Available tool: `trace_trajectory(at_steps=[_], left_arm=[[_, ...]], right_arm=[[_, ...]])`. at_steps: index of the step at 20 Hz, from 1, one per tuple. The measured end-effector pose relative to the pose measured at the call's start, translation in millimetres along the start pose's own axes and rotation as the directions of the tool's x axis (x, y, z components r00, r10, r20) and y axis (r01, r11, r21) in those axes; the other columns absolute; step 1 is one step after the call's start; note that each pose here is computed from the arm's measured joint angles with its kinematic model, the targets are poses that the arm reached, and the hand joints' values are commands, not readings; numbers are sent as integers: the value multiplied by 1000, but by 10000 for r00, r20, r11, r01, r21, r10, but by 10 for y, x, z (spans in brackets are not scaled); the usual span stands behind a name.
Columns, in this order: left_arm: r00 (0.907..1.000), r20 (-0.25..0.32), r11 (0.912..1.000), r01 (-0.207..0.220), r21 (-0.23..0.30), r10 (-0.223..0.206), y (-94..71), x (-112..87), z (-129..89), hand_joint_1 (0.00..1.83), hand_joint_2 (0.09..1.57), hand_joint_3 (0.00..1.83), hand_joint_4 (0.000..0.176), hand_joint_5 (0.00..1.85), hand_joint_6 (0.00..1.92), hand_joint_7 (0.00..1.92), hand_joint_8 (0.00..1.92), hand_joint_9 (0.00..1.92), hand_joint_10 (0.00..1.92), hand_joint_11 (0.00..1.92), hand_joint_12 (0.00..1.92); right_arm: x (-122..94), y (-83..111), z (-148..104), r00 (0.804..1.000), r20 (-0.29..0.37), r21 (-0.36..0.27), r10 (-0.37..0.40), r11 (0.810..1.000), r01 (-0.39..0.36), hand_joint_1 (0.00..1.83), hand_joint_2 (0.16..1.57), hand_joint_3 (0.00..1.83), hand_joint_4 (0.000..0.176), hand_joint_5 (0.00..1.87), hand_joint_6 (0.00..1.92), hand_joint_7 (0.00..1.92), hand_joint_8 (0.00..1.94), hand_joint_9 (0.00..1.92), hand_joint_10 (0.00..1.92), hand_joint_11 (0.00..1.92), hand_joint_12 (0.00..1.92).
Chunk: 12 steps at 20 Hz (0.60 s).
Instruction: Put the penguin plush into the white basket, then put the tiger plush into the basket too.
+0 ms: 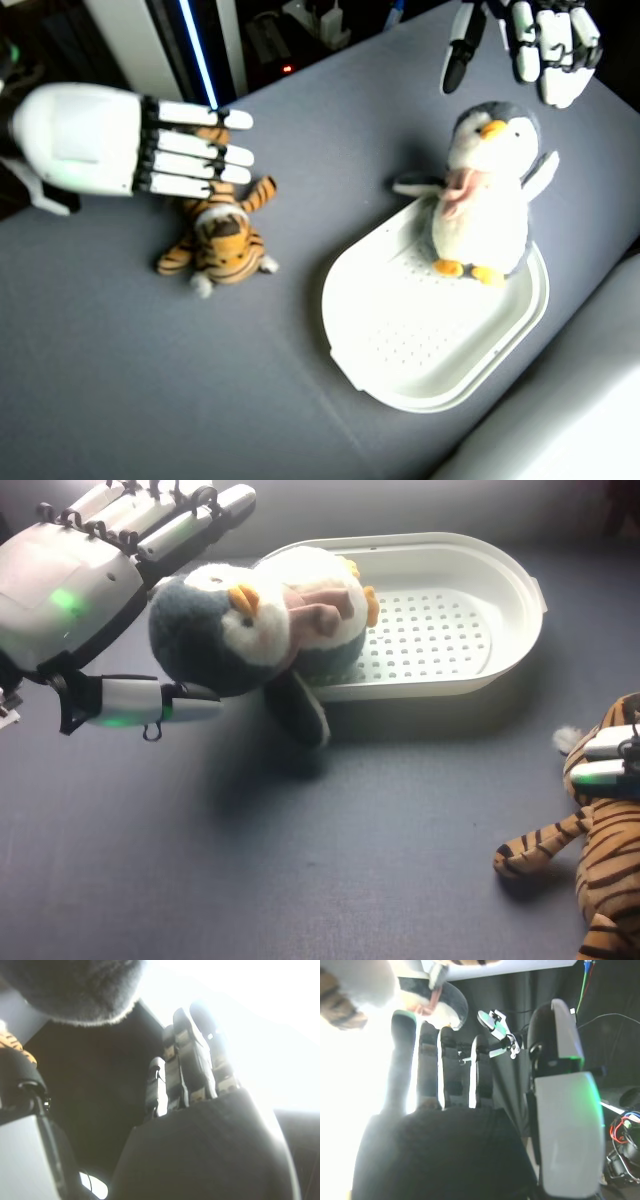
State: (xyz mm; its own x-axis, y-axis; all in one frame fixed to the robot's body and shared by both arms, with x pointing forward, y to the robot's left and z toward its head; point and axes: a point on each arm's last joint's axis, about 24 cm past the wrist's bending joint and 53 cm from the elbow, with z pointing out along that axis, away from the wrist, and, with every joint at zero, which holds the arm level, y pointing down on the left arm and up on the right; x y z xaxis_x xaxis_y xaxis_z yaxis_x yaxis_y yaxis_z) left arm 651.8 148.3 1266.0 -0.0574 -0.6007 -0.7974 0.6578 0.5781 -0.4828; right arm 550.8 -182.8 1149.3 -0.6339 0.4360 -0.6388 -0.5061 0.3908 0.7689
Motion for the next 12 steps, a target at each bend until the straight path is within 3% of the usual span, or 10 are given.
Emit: trace_trajectory(at_steps=[2, 4, 9, 11, 12], left_arm=[[9998, -151, 9997, -143, 198, 146, -78, 14, -105, 804, 838, 2, 176, 0, 0, 0, 0, 0, 0, 0, 1], [9993, -282, 9995, -246, 182, 251, -105, 15, -219, 691, 815, 0, 176, 0, 0, 0, 0, 0, 0, 0, 0], [9984, -379, 9990, -410, 194, 417, -176, -45, -469, 586, 755, 0, 176, 0, 0, 0, 0, 0, 0, 0, 0], [9976, -545, 9990, -418, 160, 426, -161, 8, -510, 615, 767, 0, 176, 0, 0, 0, 0, 0, 0, 0, 0], [9974, -599, 9991, -405, 90, 410, -141, 22, -520, 662, 771, 0, 176, 0, 0, 0, 0, 0, 0, 0, 0]], right_arm=[[47, -47, -4, 9997, -245, 178, -21, 9998, 25, 820, 1135, 11, 166, 217, 0, 205, 0, 207, 0, 257, 0], [78, -115, -7, 9990, -451, 439, -44, 9990, 64, 798, 1120, 1, 175, 208, 1, 186, 0, 196, 0, 248, 0], [129, -315, 48, 9965, -804, 1075, -240, 9937, 326, 975, 1139, 2, 174, 279, 6, 236, 7, 252, 11, 303, 29], [247, -377, 129, 9940, -1076, 1139, -211, 9929, 334, 1144, 1162, 2, 96, 446, 7, 400, 7, 511, 25, 493, 122], [323, -419, 173, 9913, -1285, 1211, -271, 9917, 428, 1192, 1158, 0, 79, 483, 6, 451, 7, 599, 22, 496, 291]])
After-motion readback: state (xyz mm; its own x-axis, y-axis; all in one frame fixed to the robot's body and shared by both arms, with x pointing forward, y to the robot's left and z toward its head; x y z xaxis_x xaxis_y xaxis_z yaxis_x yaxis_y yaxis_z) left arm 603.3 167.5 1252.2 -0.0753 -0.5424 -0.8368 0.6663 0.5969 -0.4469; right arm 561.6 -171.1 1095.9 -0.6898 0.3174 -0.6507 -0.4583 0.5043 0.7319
